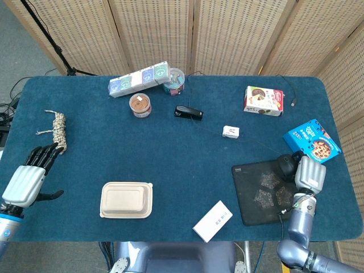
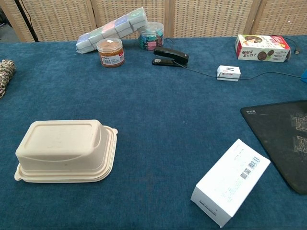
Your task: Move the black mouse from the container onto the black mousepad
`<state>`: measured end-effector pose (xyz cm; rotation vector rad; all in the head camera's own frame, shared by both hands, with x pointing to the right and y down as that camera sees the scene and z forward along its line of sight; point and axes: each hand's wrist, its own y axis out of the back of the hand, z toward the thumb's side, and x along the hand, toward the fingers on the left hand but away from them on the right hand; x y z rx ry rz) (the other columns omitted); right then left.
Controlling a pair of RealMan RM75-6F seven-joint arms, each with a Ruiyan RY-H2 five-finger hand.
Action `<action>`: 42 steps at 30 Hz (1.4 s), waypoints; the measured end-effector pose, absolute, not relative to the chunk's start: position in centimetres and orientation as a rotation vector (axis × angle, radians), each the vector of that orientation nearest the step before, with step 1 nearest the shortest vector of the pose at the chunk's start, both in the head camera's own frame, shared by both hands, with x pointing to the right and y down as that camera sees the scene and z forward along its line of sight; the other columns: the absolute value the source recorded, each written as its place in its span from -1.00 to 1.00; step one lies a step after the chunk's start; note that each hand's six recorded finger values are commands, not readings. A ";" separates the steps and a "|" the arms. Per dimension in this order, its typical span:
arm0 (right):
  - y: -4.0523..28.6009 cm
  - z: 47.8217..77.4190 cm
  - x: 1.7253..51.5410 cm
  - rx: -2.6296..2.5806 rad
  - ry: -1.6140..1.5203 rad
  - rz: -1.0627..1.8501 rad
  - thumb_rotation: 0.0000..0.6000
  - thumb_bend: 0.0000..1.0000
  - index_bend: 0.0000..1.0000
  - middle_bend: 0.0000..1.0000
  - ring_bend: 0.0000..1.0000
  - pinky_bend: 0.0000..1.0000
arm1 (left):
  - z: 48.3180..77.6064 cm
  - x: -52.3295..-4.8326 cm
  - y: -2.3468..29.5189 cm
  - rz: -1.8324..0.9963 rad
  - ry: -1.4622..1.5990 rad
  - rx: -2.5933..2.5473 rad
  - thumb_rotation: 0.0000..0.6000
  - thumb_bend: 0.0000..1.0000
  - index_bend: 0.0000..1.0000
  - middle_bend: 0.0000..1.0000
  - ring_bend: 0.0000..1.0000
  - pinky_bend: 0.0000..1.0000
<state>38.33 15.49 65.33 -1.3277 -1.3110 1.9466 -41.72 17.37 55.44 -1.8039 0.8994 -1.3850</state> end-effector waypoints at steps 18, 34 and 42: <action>16.6 70.8 38.5 -1.288 -1.304 2.067 1.00 -0.82 -0.01 0.09 -0.05 -0.08 | 55.4 -42.3 17.0 -1.401 0.915 -1.803 1.00 -0.95 -1.00 -1.00 -1.00 -1.00; 15.9 71.2 40.2 -1.243 -1.397 2.087 1.00 -0.82 -0.01 0.09 -0.05 -0.08 | 55.5 -42.4 17.1 -1.406 0.913 -1.804 1.00 -0.95 -1.00 -1.00 -1.00 -1.00; 16.1 70.8 41.1 -1.229 -1.408 2.097 1.00 -0.82 -0.01 0.09 -0.05 -0.08 | 55.6 -42.3 17.1 -1.410 0.907 -1.807 1.00 -0.95 -1.00 -1.00 -1.00 -1.00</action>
